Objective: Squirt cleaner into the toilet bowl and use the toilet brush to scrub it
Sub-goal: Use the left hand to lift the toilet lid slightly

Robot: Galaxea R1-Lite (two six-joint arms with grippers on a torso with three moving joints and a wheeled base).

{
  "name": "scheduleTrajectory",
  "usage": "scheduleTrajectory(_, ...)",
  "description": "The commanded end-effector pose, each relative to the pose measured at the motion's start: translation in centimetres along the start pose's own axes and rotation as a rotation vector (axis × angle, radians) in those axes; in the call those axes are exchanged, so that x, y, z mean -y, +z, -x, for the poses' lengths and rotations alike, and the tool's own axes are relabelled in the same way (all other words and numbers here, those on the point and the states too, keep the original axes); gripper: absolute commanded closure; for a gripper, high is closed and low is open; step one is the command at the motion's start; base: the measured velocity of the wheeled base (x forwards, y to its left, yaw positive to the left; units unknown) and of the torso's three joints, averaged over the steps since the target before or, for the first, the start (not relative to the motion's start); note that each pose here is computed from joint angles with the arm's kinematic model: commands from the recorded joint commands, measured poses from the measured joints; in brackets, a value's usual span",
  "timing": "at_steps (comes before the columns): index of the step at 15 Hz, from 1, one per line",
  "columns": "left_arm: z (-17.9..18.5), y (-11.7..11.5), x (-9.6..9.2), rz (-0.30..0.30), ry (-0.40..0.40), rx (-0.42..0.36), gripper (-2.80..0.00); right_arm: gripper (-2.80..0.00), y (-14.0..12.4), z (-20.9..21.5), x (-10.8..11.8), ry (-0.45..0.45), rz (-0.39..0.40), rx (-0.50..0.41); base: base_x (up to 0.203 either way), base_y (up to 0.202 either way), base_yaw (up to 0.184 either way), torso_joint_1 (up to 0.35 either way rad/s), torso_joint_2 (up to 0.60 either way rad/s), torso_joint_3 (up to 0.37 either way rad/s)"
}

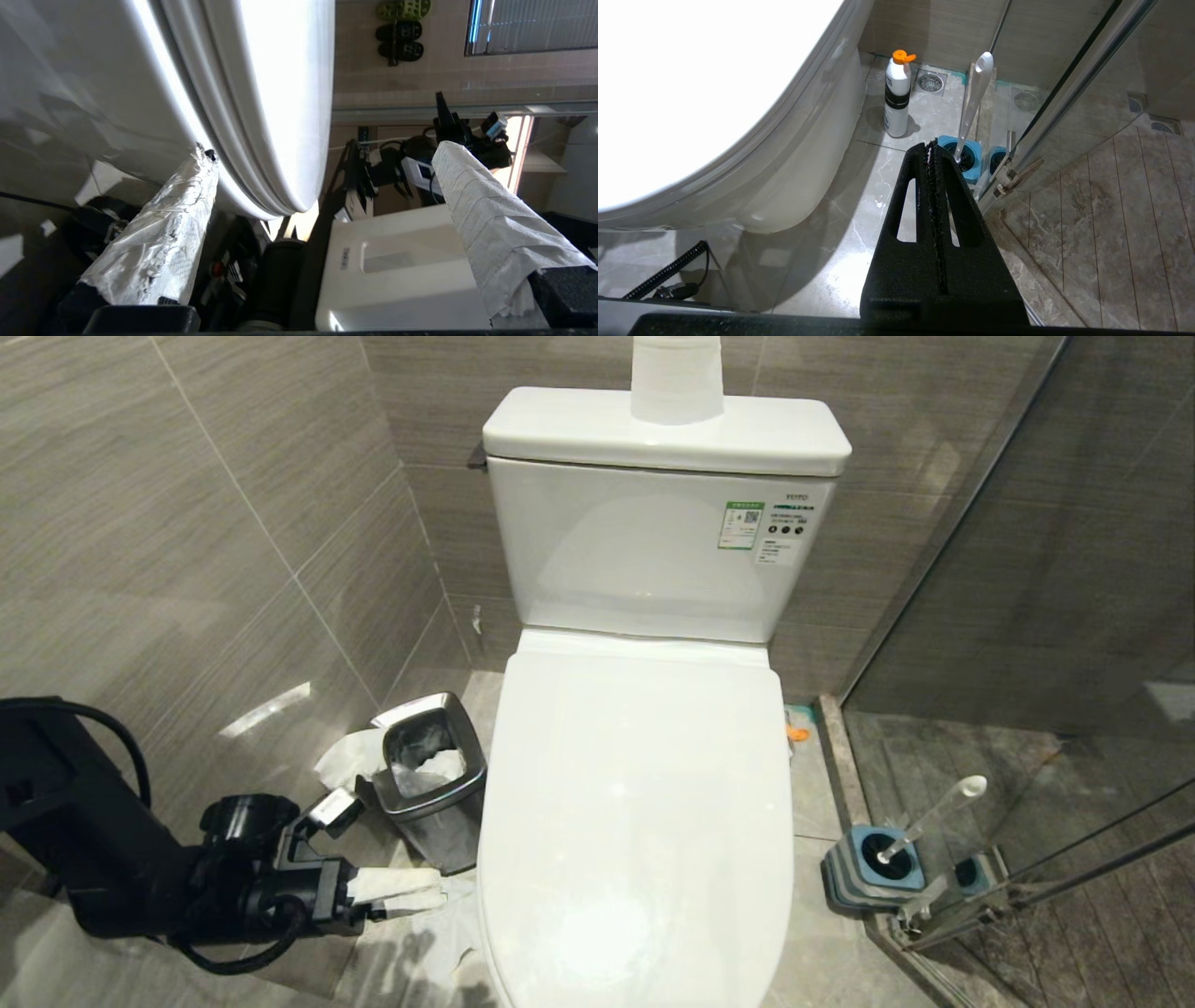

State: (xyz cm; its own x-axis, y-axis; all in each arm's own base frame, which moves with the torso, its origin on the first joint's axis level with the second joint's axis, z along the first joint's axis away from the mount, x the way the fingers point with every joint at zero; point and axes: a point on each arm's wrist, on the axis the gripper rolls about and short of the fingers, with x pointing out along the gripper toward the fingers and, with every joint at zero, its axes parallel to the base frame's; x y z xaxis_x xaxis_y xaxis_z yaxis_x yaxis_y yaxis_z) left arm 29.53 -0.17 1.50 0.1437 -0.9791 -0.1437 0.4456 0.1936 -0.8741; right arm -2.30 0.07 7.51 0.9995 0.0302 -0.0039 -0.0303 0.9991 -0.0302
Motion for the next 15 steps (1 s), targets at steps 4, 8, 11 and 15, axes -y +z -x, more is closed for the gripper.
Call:
scheduleTrajectory(4, -0.9, -0.4, 0.6, -0.008, 0.025, -0.029, -2.8, 0.0, 0.0, 0.0, 0.0, 0.0, 0.0, -0.001, 0.0, 0.0, 0.0, 0.0, 0.0, 0.0)
scheduleTrajectory(8, -1.9, -0.5, 0.6, -0.024, 0.038, -0.057, -2.8, 0.0, 0.0, 0.0, 0.0, 0.0, 0.0, -0.001, 0.0, 0.0, 0.0, 0.0, 0.0, 0.0)
scheduleTrajectory(11, -2.8, -0.5, 0.8, -0.036, 0.028, -0.082, -2.8, 0.0, 0.0, 0.0, 0.0, 0.0, 0.0, -0.001, 0.0, 0.0, 0.0, 0.0, 0.0, 0.0)
scheduleTrajectory(15, -3.7, -0.8, 0.9, -0.037, 0.023, -0.113, -2.8, 0.0, 0.0, 0.0, 0.0, 0.001, 0.001, -0.002, 0.0, 0.0, 0.0, 0.0, 0.0, 0.0)
